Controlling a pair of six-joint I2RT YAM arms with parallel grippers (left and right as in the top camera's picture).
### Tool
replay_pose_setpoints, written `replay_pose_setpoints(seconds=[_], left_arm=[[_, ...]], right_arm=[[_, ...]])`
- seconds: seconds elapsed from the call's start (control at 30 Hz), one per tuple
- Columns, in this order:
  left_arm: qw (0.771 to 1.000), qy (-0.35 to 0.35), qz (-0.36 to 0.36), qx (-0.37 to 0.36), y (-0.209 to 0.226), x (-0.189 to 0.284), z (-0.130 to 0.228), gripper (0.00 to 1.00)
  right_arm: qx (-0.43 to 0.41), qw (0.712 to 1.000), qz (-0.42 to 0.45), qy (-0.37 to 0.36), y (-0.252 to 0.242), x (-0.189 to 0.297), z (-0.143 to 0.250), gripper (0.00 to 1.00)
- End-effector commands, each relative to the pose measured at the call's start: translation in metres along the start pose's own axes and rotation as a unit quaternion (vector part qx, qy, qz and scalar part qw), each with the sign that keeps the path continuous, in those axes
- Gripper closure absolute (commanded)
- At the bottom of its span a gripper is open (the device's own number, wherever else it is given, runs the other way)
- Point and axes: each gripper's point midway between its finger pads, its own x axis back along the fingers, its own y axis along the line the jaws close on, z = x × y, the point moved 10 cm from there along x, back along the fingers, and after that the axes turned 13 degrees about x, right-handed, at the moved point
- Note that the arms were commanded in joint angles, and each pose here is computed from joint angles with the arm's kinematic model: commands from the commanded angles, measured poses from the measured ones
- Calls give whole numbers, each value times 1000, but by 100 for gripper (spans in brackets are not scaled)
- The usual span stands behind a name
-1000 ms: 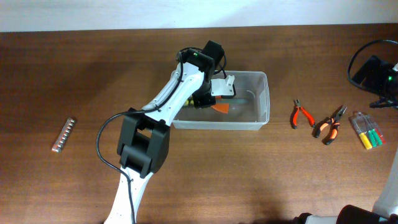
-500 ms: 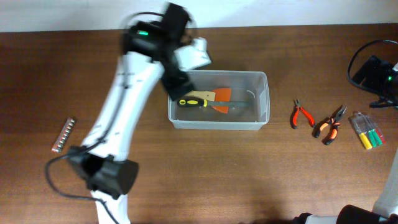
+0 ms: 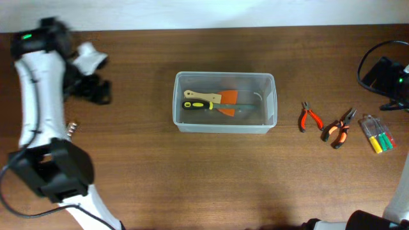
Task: Pack container
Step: 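Grasp the metal socket bit strip with the left gripper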
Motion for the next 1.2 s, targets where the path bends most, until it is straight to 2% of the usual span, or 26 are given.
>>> replay_pose_setpoints(seconds=[0.0,0.2,0.3,0.57,0.8,0.83,1.17], left_arm=[[998,15,2,67,41,-23,13,10],[995,0,-6,102,94,-69,34,10],[997,0,-7,82,106,-90,44,11],[999,-12,-42,13,120,-122,51,11],[995,35,-92,17,128,-133,62,11],[995,41,-92,18,129,-135,64,15],[994,84,-66,33,137,-159,76,17]], right_arm=[[-6,1000,2,2,-1,-2,0,1],[-6,1000,2,2,-1,-2,0,1],[-6,1000,2,2,-1,-2,0,1],[-6,1000,2,2,-1,-2,0,1],[-6,1000,2,2,-1,-2,0,1],[-6,1000,2,2,-1,-2,0,1],[-6,1000,2,2,-1,-2,0,1]])
